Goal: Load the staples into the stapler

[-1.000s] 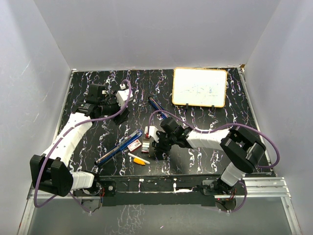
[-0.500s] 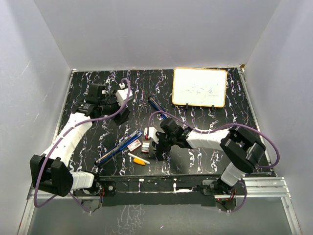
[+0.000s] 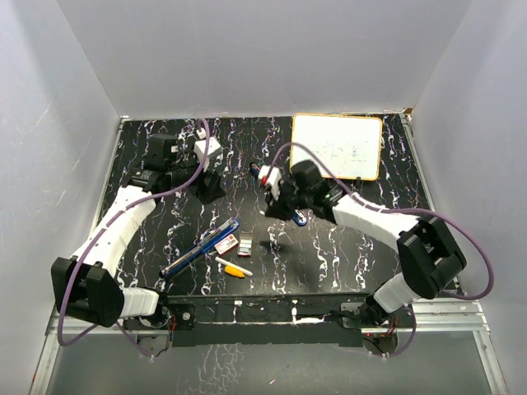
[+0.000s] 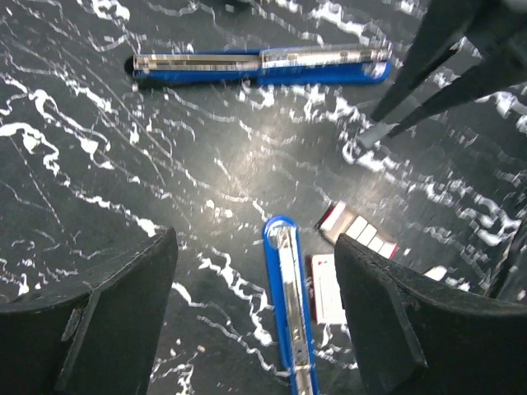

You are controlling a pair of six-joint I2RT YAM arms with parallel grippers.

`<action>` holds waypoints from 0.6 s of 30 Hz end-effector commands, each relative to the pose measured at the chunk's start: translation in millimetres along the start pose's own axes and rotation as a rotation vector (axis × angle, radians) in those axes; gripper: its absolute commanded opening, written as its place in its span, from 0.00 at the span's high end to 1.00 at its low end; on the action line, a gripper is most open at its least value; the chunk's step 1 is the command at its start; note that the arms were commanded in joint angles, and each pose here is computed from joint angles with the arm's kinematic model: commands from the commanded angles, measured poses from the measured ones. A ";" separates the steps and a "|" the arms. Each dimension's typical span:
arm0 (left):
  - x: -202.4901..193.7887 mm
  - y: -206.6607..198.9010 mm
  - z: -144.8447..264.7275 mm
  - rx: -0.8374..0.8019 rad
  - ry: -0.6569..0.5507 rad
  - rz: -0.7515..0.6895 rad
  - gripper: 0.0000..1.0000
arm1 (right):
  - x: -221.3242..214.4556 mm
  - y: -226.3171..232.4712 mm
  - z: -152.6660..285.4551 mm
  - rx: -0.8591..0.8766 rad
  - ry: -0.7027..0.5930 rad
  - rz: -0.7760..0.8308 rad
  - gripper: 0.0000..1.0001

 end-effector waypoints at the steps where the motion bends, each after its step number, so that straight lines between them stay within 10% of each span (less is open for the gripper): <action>1: 56.0 5.3 7.9 -0.024 -0.193 0.095 0.25 | 80.2 -32.6 45.3 -0.014 -0.262 -0.072 0.87; 18: 133.8 -3.9 11.4 -0.415 -0.610 0.531 0.27 | 183.8 -37.8 110.0 0.279 -0.595 -0.314 0.87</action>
Point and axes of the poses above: each gripper's point midway between its finger pads, its own z axis back along the fingers, its own y axis along the line the jaws close on, x = y × z, the point moved 7 cm from there along z, back along the fingers, and after that the axes turned 3 degrees about -z, right-handed, at the moved point
